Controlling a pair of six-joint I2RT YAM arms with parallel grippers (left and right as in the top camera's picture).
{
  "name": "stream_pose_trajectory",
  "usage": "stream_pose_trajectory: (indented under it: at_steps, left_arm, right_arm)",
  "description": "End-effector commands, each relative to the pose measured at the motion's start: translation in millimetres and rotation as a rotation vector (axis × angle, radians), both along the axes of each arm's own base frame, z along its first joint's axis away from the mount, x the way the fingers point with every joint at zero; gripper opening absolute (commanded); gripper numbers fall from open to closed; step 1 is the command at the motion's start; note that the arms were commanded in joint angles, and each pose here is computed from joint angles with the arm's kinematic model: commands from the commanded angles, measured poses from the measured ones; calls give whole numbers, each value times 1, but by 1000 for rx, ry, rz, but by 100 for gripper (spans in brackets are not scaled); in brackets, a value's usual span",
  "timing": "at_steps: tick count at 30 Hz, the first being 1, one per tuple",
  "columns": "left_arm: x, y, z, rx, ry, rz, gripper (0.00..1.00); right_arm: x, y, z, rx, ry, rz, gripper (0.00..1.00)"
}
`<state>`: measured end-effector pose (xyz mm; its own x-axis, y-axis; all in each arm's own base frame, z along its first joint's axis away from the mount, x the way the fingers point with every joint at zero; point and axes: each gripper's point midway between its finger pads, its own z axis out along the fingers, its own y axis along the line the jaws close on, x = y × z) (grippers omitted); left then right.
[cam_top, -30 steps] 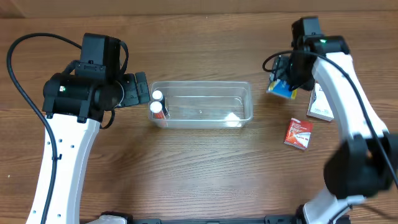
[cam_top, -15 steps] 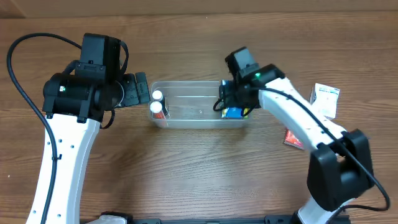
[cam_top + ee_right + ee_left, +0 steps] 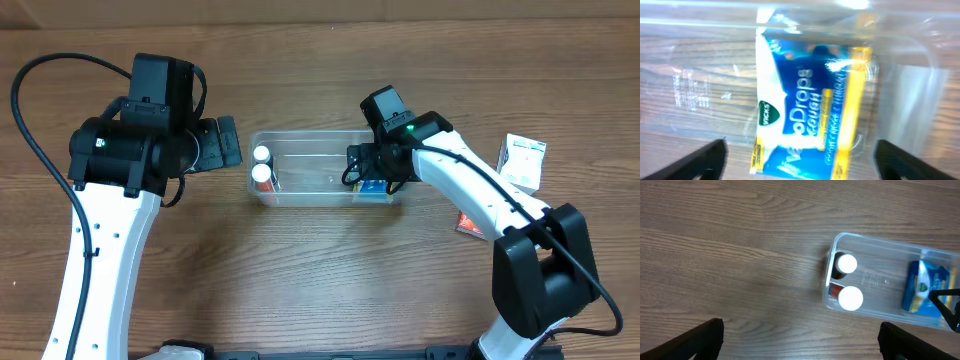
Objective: Pack container
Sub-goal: 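Lower the VapoDrops box into the container's right end and release, then grasp the white bandage box with the right gripper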
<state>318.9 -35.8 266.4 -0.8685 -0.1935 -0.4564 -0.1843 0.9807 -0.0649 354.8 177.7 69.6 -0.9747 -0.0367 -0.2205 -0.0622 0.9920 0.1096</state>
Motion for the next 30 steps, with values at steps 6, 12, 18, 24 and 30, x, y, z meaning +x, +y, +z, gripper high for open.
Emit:
stream_pose_trajectory:
  at_steps: [6,12,18,24,30]
  left_arm:
    - [1,0,2,-5,-4,-5,100]
    - [0,0,1,-4,1,-6,100]
    - [3,-1,3,-6,-13,-6,100]
    - [3,0,3,-6,-13,-6,100]
    - [3,-1,3,-6,-13,-5,100]
  right_arm:
    - [20,-12,77,-63,-151,-42,100]
    - [50,-124,201,-37,-440,-371,100]
    - [57,-258,147,-85,-280,-466,100]
    - [58,-298,54,-99,-37,-479,100]
    - [50,-300,-12,-105,116,-438,100]
